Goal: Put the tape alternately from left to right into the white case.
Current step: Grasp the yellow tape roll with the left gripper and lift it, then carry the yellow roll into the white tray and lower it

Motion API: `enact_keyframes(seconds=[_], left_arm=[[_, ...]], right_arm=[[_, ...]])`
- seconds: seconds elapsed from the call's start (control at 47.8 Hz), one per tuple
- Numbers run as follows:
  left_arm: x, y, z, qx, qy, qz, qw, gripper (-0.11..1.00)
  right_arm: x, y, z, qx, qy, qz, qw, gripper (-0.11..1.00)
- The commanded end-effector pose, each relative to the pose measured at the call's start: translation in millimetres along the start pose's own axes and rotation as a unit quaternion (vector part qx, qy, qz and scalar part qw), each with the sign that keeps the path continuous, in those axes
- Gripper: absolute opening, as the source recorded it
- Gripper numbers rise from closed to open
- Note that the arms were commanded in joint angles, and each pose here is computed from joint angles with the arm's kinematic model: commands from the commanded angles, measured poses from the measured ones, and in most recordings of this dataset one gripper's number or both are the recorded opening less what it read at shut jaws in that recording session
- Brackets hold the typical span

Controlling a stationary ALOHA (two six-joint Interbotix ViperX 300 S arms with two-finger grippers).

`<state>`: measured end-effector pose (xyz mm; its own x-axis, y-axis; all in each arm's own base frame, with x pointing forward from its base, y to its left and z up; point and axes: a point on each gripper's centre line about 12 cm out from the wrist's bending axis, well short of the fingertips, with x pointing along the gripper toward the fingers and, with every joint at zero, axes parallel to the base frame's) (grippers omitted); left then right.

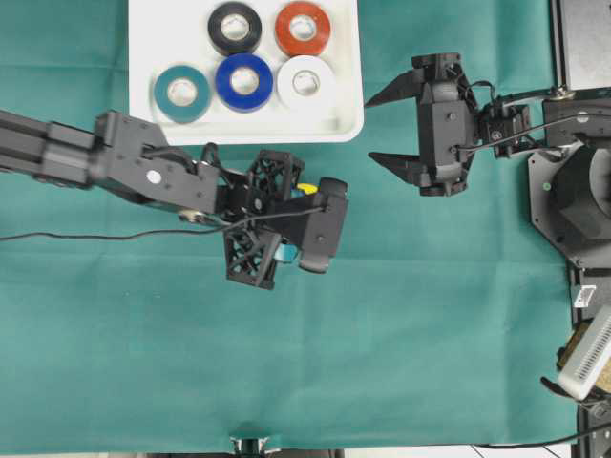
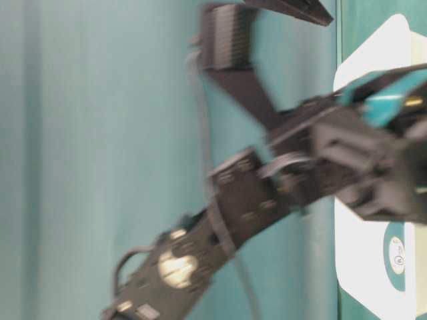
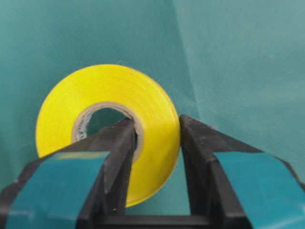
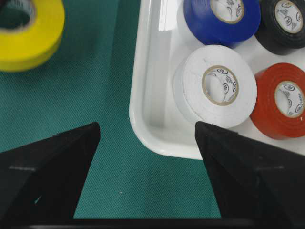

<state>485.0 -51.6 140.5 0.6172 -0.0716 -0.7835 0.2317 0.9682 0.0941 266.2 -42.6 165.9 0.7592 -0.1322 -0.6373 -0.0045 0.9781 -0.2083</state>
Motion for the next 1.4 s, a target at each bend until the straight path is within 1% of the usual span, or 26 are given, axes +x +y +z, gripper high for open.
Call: enact_keyframes(seconds=[0.0,0.167,0.272,0.46,0.544,0.816,1.025,1.297,1.38], left_arm=[[-35,2,21,0.002,-0.036,0.005,0.9993,0.26],[-59,4,21,0.001,-0.047,0.008,0.9989,0.26],[-68,8,17,-0.003,-0.048,0.012,0.9988,0.26],[-71,16,5,-0.012,-0.038,0.017,0.9991,0.26],[-70,23,-1,-0.019,-0.031,0.022,0.9991,0.26],[-73,63,-26,-0.058,-0.011,0.051,0.9970,0.26],[-89,84,-46,-0.084,-0.005,0.071,0.9940,0.26],[-105,110,-87,-0.125,0.018,0.097,0.9872,0.26],[-108,117,-96,-0.137,0.019,0.106,0.9847,0.26]], right_arm=[[-1,0,4,0.002,-0.010,0.001,1.0000,0.86],[-1,0,4,0.002,-0.008,0.001,1.0000,0.87],[-1,0,4,0.002,-0.009,0.001,1.0000,0.87],[-1,0,4,0.002,-0.009,0.001,1.0000,0.87],[-1,0,4,0.003,-0.008,0.001,1.0000,0.87],[-1,0,4,0.003,-0.009,0.000,1.0000,0.87],[-1,0,4,0.003,-0.009,0.001,1.0000,0.86],[-1,0,4,0.003,-0.009,0.001,1.0000,0.87],[-1,0,4,0.004,-0.010,0.001,0.9999,0.87]])
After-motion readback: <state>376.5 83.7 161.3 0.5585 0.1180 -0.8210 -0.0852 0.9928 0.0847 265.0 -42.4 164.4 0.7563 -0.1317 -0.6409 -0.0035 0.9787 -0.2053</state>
